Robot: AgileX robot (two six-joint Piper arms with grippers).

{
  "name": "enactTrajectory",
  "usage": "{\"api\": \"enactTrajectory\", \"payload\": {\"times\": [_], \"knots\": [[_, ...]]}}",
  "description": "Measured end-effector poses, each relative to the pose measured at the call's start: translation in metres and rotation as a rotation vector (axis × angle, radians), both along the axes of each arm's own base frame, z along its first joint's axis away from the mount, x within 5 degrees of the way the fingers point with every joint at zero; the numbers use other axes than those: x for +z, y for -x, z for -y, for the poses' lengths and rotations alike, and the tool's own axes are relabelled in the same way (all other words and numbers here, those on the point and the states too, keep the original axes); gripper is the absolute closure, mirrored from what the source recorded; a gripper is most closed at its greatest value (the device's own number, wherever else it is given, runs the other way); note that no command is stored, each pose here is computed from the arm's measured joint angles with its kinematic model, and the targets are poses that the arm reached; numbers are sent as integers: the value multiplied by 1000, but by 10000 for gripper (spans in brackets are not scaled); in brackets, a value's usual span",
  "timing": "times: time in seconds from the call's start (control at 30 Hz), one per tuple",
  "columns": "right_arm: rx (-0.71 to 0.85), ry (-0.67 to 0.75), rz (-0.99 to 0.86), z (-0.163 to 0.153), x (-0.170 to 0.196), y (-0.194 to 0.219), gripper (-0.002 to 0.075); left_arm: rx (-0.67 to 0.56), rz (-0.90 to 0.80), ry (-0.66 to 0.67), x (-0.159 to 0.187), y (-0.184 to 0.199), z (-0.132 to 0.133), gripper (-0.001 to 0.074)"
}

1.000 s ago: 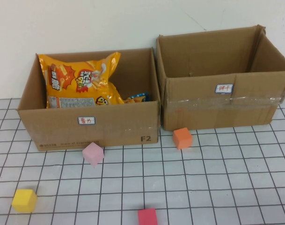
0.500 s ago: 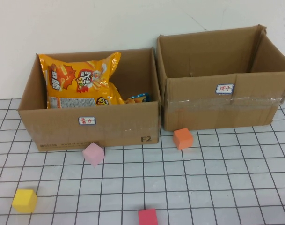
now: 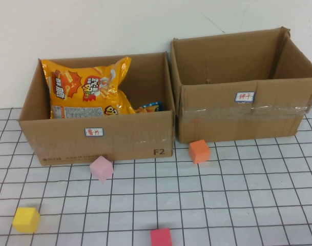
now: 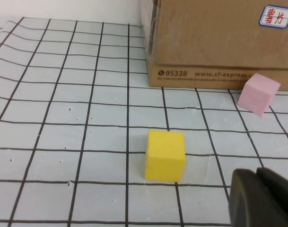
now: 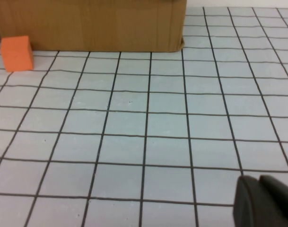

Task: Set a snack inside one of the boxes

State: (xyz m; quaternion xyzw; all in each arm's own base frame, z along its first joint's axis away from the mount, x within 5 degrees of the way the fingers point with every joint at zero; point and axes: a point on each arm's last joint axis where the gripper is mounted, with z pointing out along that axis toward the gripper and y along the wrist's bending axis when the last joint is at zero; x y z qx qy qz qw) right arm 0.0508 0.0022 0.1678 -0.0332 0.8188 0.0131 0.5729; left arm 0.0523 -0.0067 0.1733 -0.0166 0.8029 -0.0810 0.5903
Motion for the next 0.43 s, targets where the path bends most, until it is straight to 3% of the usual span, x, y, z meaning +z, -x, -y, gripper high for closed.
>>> {"api": "enactTrajectory", "payload": {"times": [0.43], "knots": [[-56, -22, -10, 3, 0, 0, 725, 0, 0, 0, 0, 0, 0, 736]]}}
